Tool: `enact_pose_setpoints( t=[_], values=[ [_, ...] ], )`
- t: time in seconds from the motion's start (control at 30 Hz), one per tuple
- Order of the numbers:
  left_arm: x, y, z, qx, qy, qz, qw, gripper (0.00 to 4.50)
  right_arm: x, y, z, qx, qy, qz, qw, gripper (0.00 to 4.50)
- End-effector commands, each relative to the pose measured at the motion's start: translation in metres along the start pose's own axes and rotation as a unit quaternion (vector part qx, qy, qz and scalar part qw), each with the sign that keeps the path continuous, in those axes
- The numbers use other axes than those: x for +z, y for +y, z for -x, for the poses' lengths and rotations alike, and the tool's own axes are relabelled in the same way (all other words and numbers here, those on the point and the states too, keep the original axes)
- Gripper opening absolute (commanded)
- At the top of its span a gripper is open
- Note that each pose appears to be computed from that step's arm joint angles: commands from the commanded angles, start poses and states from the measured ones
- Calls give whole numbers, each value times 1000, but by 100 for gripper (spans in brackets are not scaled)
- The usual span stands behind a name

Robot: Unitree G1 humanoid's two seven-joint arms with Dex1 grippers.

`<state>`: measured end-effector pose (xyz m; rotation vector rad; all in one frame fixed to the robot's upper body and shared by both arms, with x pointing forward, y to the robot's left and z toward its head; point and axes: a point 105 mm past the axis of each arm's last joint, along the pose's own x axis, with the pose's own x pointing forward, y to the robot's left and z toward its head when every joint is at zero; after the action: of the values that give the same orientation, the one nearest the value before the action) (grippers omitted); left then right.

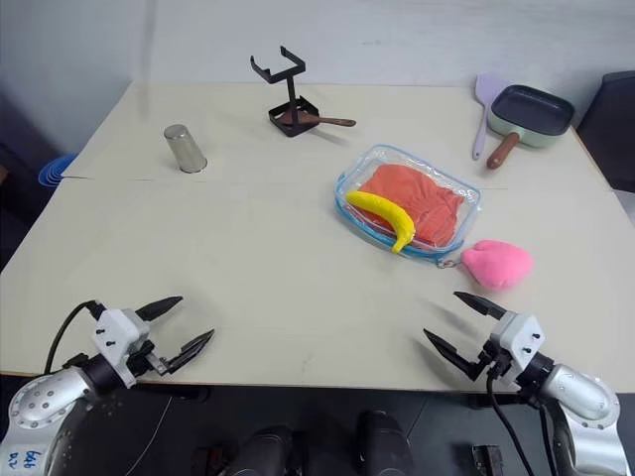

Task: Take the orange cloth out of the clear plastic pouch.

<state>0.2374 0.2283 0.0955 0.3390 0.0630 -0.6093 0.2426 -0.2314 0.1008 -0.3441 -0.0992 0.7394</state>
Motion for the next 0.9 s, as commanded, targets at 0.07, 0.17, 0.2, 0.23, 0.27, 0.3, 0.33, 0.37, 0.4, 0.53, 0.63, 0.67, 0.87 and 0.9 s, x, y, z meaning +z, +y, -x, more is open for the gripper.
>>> enact_pose_setpoints(
  t=[0.07,0.17,0.2,0.23,0.27,0.3,0.33,0.37,0.4,0.53,0.63,0.67,0.87,0.9],
  values=[
    [13,5,3,9,-15,-40,999,449,5,-1,-2,-7,-17,6,1000,450],
    [14,4,4,9,-29,-9,999,449,5,1,-3,-3,-17,3,1000,450],
    [16,1,4,-2,-36,5,999,449,5,1,-3,-3,-17,2,1000,450],
    [18,1,3,-5,-42,13,999,449,5,1,-4,-4,-18,2,1000,450],
    [19,1,3,-9,-46,29,998,449,5,1,-4,-5,-19,1,1000,450],
    [19,3,3,-9,-46,39,998,449,5,1,-4,-6,-20,1,1000,450],
    [20,6,2,-2,-48,43,998,449,6,1,-4,-8,-21,1,1000,450],
    [24,9,3,1,-65,61,996,449,5,1,-4,-10,-21,0,1000,450],
    [28,12,4,4,-74,69,995,449,5,1,-3,-12,-22,-2,1000,450],
    [33,10,6,-16,-83,79,993,449,3,3,-1,-14,-21,-8,1000,450],
    [32,9,7,-26,-84,80,993,449,3,5,-1,-12,-26,-15,999,450],
    [32,10,8,-26,-84,77,993,449,3,6,0,-11,-28,-17,999,450],
    [31,12,5,-45,-83,67,993,449,4,6,-1,-15,-31,-17,999,450],
    [30,14,4,-46,-83,67,993,449,6,6,-1,-19,-35,-13,999,450]
  ],
)
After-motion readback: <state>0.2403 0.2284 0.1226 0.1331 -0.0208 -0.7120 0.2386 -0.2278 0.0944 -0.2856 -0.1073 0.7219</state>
